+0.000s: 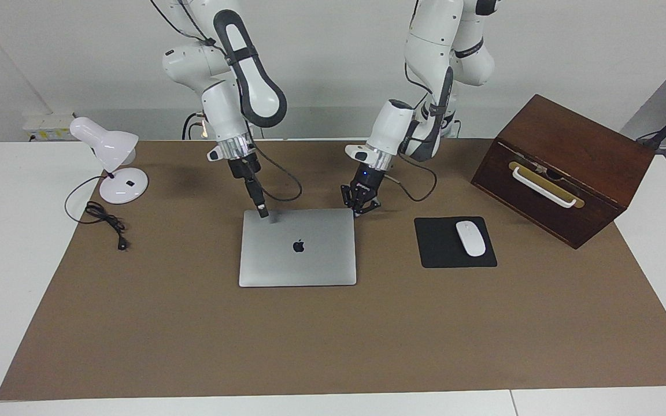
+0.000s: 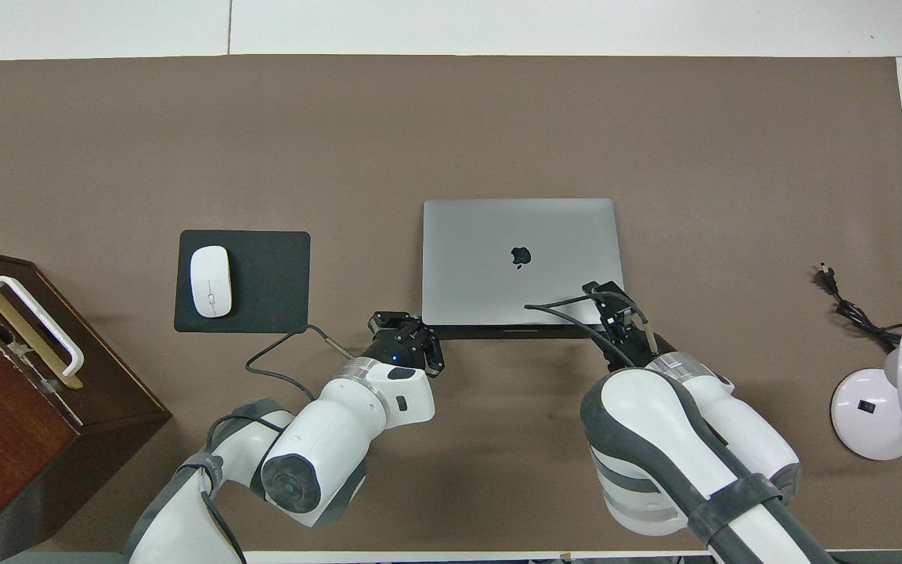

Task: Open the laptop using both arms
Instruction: 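Hook the right gripper under the laptop lid's front edge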

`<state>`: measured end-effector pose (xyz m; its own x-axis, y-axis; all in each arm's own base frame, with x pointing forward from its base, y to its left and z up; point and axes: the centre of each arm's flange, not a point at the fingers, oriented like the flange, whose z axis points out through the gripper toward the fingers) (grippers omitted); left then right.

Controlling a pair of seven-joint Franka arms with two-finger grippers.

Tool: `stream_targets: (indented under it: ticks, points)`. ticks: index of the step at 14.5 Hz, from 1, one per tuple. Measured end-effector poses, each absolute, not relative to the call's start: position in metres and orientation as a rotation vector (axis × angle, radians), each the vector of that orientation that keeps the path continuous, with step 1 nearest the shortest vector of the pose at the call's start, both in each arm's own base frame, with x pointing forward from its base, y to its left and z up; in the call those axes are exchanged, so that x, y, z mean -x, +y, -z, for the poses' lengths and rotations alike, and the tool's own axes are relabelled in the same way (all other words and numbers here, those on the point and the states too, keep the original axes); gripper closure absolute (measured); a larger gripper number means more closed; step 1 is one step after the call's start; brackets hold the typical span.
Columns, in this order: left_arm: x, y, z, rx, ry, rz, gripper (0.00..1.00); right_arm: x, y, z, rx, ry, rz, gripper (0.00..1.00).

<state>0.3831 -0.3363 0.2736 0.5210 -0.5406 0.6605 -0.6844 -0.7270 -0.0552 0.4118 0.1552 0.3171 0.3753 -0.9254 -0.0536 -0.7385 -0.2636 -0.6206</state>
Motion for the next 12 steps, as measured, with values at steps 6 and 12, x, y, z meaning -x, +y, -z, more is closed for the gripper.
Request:
stream_targets:
  ticks: [6, 12]
  points:
    - [-0.3854, -0.3383, -0.2681, -2.549, -1.066, -0.992, 0.99, -0.4124, 0.1557, -0.3168, 2.079, 1.428, 0.434, 0.0]
    - [-0.3854, -0.3384, -0.2681, -2.545, -1.085, -0.995, 0.99, -0.4169, 0.1586, -0.3184, 2.073, 1.425, 0.436, 0.0]
